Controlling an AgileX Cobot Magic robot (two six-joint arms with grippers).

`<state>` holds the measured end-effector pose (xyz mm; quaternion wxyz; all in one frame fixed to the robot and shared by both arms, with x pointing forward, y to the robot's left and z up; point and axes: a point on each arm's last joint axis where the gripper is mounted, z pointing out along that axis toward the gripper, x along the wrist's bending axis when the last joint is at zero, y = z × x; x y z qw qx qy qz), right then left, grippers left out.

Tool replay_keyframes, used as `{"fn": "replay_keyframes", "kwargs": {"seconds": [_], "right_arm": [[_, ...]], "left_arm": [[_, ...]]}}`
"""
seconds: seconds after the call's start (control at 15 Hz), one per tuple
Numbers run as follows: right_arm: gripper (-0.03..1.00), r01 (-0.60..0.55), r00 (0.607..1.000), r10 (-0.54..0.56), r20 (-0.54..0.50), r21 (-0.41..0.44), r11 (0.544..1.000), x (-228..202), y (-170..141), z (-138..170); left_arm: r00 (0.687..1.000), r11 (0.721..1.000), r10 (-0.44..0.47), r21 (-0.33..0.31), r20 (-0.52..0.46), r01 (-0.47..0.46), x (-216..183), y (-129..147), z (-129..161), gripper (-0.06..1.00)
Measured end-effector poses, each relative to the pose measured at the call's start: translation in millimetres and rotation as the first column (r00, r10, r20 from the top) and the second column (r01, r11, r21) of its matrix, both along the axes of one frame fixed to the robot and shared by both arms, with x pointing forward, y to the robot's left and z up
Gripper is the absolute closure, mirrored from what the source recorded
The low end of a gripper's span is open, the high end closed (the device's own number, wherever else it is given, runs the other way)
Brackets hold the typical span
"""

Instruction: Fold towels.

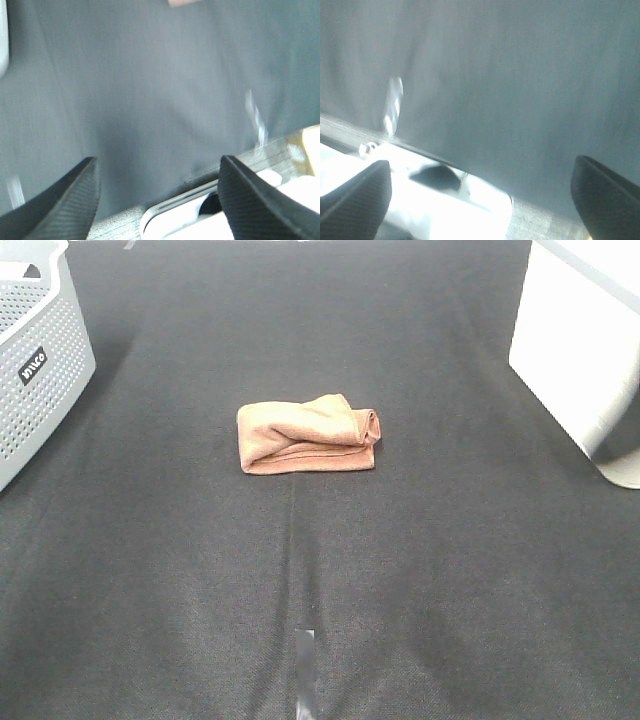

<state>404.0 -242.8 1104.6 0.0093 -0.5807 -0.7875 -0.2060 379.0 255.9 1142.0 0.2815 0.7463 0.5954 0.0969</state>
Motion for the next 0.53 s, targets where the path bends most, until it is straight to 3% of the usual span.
{"fn": "replay_keyframes", "kwargs": {"seconds": [0.07,0.2,0.33,0.53], "right_arm": [[0.06,0.0,1.0,0.0,0.0,0.0,1.0,0,0,0],[0.06,0.009,0.999,-0.008,0.041,-0.016,1.0,-51,-11,-25],[0.06,0.02,0.991,-0.013,0.134,-0.046,0.999,-83,-21,-41],[0.06,0.049,0.955,-0.018,0.295,-0.1,0.994,-116,-34,-58]], "left_arm": [[1.0,1.0,0.0,0.0,0.0,0.0,0,0,0,0.3],[0.997,1.0,-0.02,0.0,0.08,0.021,-61,11,-26,0.3],[0.984,0.999,-0.048,0.009,0.169,0.047,-98,18,-47,0.3],[0.942,0.997,-0.071,0.017,0.328,0.069,-134,25,-74,0.3]]}}
